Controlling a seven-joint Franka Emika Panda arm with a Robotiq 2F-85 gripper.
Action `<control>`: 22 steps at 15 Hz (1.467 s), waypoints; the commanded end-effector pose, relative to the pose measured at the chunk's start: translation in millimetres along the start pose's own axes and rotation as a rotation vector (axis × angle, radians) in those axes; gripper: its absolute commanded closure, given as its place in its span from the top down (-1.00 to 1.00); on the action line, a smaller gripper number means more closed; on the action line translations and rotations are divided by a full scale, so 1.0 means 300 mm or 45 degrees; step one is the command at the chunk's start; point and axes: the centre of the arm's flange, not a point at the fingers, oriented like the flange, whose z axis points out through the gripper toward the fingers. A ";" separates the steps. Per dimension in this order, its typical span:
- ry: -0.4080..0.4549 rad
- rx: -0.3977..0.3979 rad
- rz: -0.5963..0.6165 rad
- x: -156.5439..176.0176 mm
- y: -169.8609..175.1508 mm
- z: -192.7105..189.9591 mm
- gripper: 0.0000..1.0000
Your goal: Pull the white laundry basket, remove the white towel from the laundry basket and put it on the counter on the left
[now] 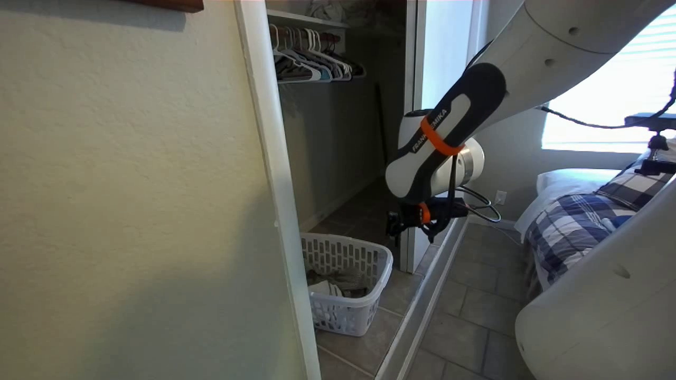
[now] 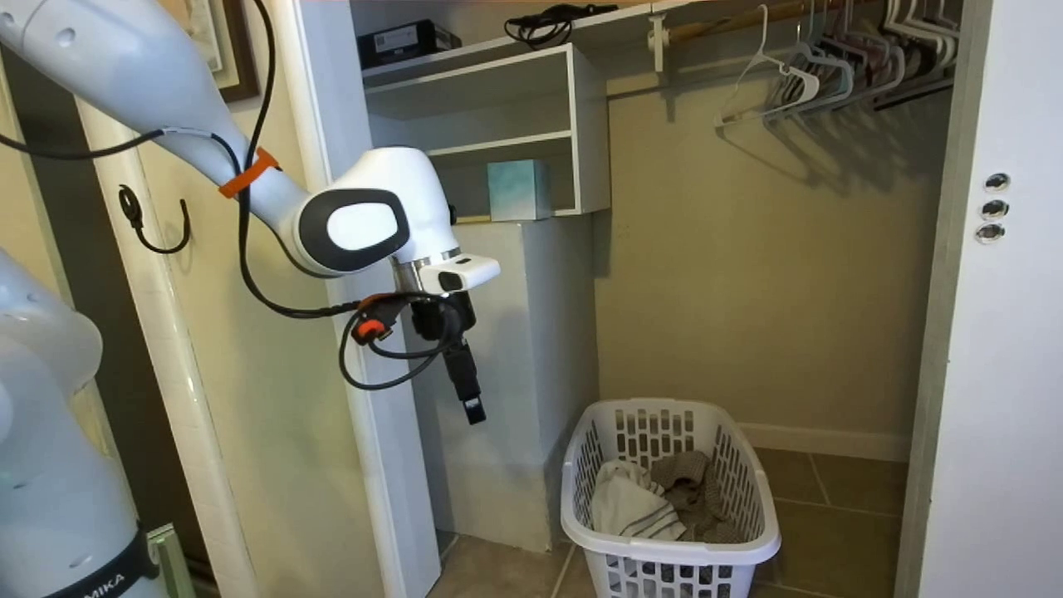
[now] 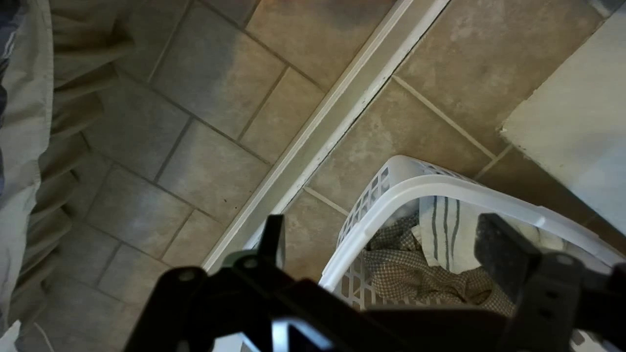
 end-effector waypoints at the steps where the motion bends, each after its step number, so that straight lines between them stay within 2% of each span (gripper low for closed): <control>1: 0.000 0.000 0.000 0.000 0.000 0.000 1.00; 5: 0.000 0.000 0.000 0.000 0.000 0.000 1.00; 13: 0.025 0.165 0.228 0.140 0.040 0.375 1.00; 16: 0.037 0.183 0.299 0.200 0.057 0.512 1.00; 22: -0.052 0.193 0.375 0.359 -0.021 0.777 1.00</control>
